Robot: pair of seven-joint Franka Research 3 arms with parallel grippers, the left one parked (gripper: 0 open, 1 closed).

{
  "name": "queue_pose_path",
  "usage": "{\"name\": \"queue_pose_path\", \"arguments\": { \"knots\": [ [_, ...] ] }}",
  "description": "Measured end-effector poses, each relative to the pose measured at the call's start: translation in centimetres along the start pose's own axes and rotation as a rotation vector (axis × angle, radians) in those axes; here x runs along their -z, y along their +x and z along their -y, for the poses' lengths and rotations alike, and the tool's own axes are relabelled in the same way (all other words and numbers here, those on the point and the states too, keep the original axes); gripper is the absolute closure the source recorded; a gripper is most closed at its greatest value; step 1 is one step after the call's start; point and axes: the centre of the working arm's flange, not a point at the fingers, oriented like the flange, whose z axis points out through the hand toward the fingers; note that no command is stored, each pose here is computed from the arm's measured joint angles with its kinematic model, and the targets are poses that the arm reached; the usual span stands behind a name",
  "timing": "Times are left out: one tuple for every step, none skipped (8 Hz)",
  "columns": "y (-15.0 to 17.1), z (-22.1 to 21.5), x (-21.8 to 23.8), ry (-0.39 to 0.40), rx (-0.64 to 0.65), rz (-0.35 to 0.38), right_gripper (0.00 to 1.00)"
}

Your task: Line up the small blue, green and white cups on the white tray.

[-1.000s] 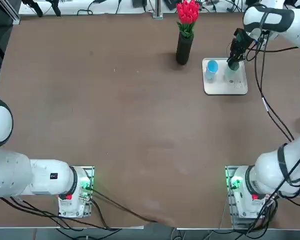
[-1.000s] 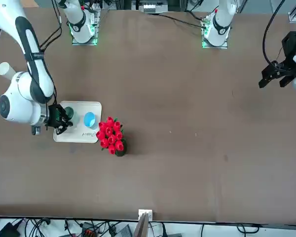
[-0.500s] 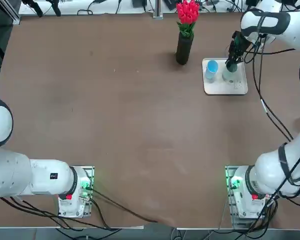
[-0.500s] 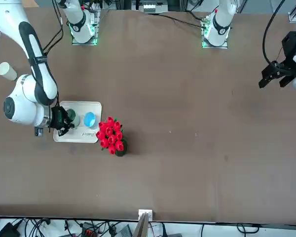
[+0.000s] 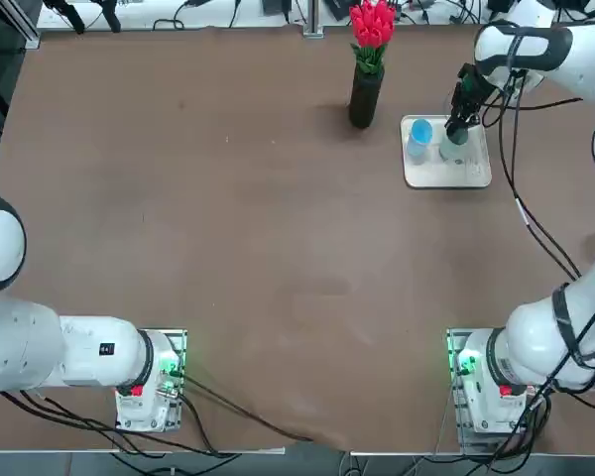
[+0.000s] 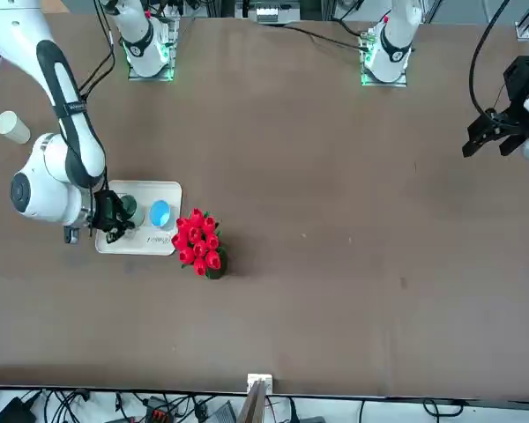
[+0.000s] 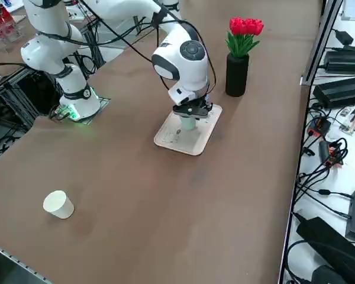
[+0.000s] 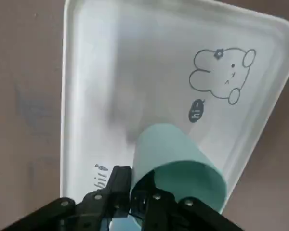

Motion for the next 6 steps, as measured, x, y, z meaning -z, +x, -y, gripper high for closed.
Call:
{"name": "queue_pose_path", "arguments": {
  "knots": [
    [-0.10, 0.10, -0.18, 0.005, 0.001, 0.000, 0.96],
    [-0.10, 0.14, -0.31, 0.008, 0.000, 0.000, 0.95],
    [-0.09, 0.17, -0.34, 0.010, 0.000, 0.000, 0.95],
    [-0.15, 0.19, -0.33, 0.011, 0.000, 0.000, 0.93],
    [-0.26, 0.23, -0.34, 0.013, -0.003, 0.002, 0.80],
    [-0.45, 0.30, -0.28, 0.015, -0.012, 0.003, 0.63]
  ]
}}
